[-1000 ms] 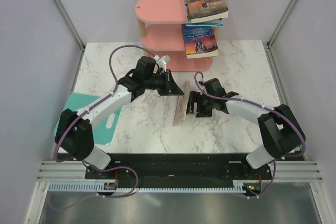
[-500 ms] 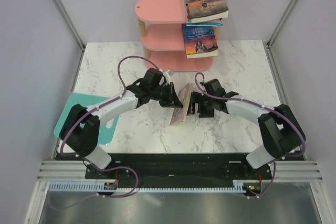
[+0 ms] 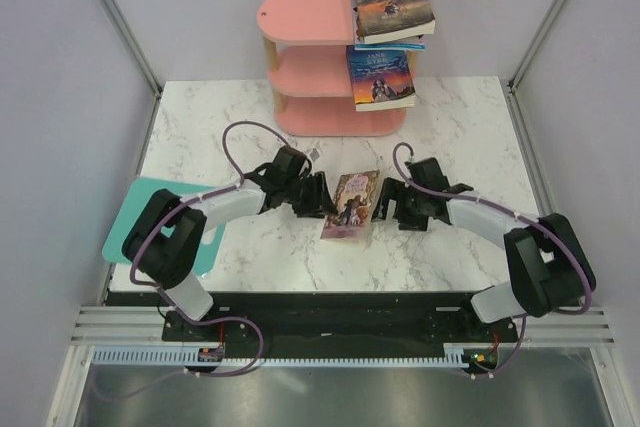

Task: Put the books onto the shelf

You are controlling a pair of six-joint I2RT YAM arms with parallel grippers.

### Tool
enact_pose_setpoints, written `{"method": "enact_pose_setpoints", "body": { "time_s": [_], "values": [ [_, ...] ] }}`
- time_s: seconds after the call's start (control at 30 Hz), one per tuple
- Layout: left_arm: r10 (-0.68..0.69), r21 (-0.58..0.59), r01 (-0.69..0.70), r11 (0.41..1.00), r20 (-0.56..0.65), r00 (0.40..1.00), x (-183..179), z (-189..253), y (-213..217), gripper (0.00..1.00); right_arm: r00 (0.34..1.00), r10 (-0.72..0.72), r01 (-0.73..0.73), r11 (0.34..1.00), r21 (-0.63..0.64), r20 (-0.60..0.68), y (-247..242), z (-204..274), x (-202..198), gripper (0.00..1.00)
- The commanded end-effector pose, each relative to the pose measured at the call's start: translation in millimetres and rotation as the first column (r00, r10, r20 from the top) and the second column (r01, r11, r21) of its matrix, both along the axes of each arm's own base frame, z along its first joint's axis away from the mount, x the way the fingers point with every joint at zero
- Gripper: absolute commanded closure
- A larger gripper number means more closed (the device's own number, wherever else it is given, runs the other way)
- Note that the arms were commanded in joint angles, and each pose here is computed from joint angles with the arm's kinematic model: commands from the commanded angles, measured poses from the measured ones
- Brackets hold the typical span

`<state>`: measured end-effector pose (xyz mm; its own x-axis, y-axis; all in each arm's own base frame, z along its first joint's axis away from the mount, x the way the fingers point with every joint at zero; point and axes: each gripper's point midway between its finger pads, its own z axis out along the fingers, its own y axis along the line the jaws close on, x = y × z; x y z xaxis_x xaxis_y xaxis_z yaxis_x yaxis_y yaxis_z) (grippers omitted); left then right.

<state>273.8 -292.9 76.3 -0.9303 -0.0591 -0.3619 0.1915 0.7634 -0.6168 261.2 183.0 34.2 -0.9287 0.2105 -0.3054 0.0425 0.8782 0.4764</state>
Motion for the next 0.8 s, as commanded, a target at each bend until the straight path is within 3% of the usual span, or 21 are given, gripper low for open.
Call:
{"method": "enact_pose_setpoints", "body": {
  "time_s": [0.0,0.17,0.3,0.47,0.7,0.77],
  "values": [
    [-0.020,-0.007,0.021,1.000,0.016,1.000,3,-11,-3,0.46,0.992,-0.127,0.128,0.990,-0.051,0.019,-41,-4,-5,0.02],
    [-0.032,0.000,0.032,0.999,0.024,0.999,9,-13,-7,0.36,0.986,-0.140,0.141,0.990,-0.010,0.086,-45,15,-1,0.02],
    [-0.038,0.012,0.038,0.999,0.003,0.999,13,-24,-10,0.35,0.985,-0.103,0.080,0.983,0.164,0.142,-17,28,7,0.02],
    [-0.036,0.022,0.036,0.999,-0.016,0.999,16,-34,-12,0.35,0.983,-0.130,0.071,0.920,0.384,0.129,11,23,8,0.02],
    [-0.038,0.022,0.039,0.999,-0.038,0.999,15,-44,-13,0.35,0.983,-0.145,0.081,0.896,0.437,0.115,21,14,21,0.02],
    [-0.040,0.021,0.041,0.999,-0.041,0.998,15,-46,-14,0.35,0.985,-0.128,0.065,0.894,0.443,0.114,30,14,27,0.07]
  ]
}}
